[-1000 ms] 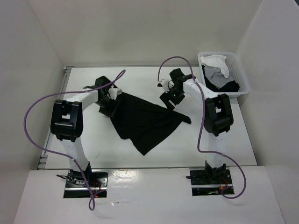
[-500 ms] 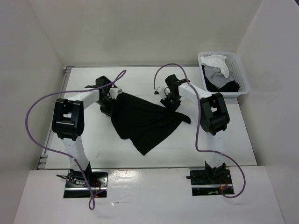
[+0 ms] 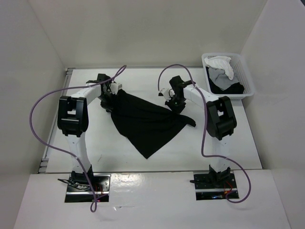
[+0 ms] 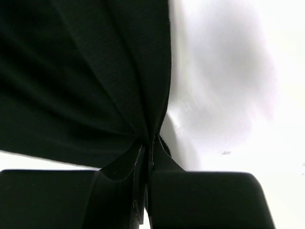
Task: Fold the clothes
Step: Flatten the tank top out
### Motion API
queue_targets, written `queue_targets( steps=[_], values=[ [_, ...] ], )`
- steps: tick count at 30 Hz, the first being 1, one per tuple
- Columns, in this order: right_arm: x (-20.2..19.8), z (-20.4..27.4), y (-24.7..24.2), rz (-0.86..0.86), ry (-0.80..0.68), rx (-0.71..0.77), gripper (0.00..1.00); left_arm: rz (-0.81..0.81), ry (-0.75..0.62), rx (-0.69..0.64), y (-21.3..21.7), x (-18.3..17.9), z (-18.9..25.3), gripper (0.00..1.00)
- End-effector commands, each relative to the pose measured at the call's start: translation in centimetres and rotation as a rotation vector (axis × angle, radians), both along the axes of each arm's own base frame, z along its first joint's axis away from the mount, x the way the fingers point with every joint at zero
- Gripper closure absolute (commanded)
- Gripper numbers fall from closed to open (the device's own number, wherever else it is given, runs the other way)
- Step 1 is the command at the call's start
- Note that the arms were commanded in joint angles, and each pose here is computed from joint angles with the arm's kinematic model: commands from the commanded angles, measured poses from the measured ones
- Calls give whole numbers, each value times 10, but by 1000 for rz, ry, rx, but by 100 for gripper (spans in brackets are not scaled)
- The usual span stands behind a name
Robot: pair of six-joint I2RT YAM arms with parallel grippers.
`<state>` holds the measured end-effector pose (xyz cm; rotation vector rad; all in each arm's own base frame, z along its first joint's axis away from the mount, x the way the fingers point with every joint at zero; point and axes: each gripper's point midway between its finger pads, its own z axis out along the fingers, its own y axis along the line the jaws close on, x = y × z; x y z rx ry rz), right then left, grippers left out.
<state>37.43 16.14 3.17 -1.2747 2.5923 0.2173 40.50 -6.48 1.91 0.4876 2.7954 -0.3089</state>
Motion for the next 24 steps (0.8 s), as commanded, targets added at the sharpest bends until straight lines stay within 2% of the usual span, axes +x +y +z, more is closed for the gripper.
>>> queue_targets(
  steps=[1, 5, 10, 15, 18, 22, 23, 24],
  values=[
    [-19, 23, 4, 13, 14, 37, 100, 19, -55, 25, 16, 34, 6, 80],
    [-55, 20, 14, 38, 99, 56, 100, 37, -107, 17, 14, 63, 17, 80],
    [-98, 24, 48, 125, 137, 76, 100, 54, -139, 8, 12, 79, 25, 80],
    [-120, 25, 70, 182, 169, 87, 100, 81, -217, 38, 19, 97, 42, 79],
    [-117, 24, 81, 188, 213, 110, 100, 84, -226, 46, 20, 109, 40, 78],
    [-101, 29, 100, 188, 215, 148, 100, 99, -273, 46, 20, 129, 54, 67],
    [-98, 29, 103, 188, 211, 150, 100, 109, -262, 43, 19, 127, 53, 53],
    [-95, 29, 105, 189, 207, 152, 100, 118, -259, 39, 19, 126, 53, 46]
  ],
)
